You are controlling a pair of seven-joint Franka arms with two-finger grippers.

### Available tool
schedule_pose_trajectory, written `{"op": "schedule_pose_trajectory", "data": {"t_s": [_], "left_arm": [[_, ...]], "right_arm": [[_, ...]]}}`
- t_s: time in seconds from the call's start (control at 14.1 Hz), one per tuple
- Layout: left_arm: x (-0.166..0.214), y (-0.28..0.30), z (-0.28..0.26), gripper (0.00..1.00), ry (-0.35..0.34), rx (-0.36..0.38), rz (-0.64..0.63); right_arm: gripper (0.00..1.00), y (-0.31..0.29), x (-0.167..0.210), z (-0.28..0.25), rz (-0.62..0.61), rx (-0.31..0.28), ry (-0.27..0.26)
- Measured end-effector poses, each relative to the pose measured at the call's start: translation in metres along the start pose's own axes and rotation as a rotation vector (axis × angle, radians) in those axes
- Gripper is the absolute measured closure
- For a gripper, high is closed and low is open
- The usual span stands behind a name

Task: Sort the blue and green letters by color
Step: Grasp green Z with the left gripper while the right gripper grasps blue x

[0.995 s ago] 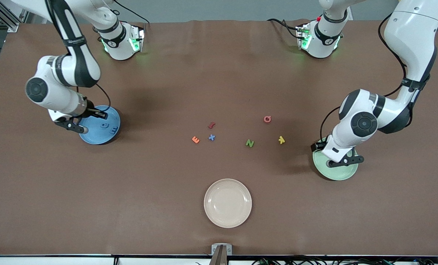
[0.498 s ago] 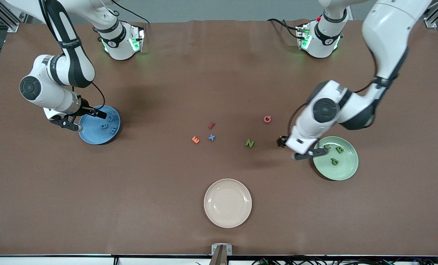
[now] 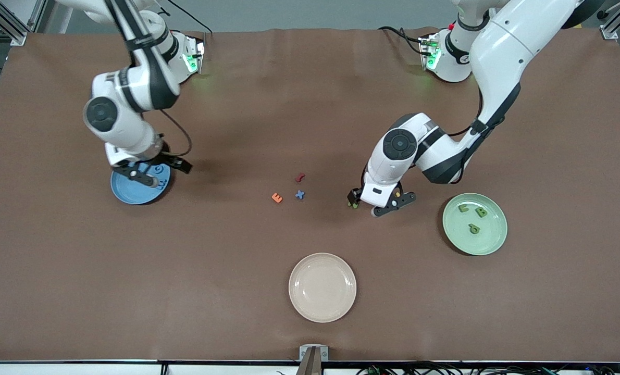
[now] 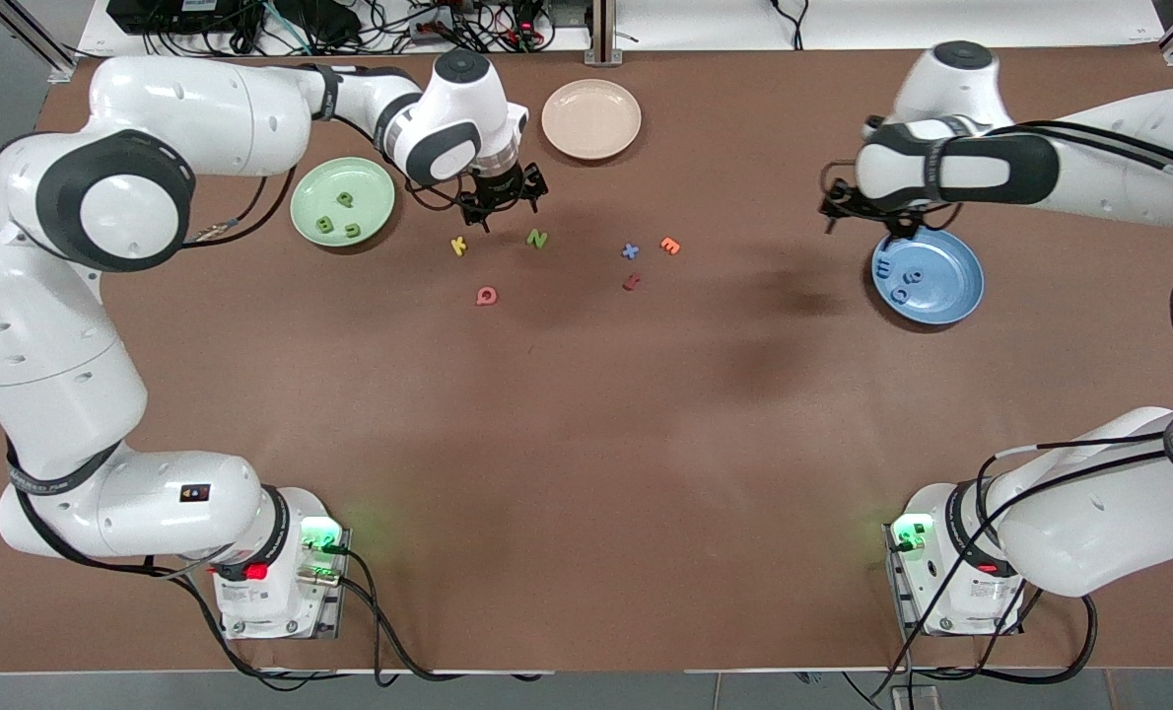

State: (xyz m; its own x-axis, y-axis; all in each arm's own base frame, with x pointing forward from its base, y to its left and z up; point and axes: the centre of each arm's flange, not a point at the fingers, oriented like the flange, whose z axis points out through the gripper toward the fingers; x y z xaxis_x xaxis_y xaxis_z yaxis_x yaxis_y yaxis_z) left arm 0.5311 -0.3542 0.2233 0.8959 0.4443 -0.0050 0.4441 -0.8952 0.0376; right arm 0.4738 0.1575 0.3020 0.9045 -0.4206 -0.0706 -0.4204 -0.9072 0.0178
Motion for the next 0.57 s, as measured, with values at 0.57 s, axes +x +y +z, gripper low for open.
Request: {"op": "schedule_pose_trajectory", "data": {"t_s": [0.57], "left_arm": [[-0.055,0.051,0.049,0.0,0.056,0.029,-0.29]], "right_arm": [[0.0,-0.174,-0.057,0.023,-0.067,0.012,0.064]]}}
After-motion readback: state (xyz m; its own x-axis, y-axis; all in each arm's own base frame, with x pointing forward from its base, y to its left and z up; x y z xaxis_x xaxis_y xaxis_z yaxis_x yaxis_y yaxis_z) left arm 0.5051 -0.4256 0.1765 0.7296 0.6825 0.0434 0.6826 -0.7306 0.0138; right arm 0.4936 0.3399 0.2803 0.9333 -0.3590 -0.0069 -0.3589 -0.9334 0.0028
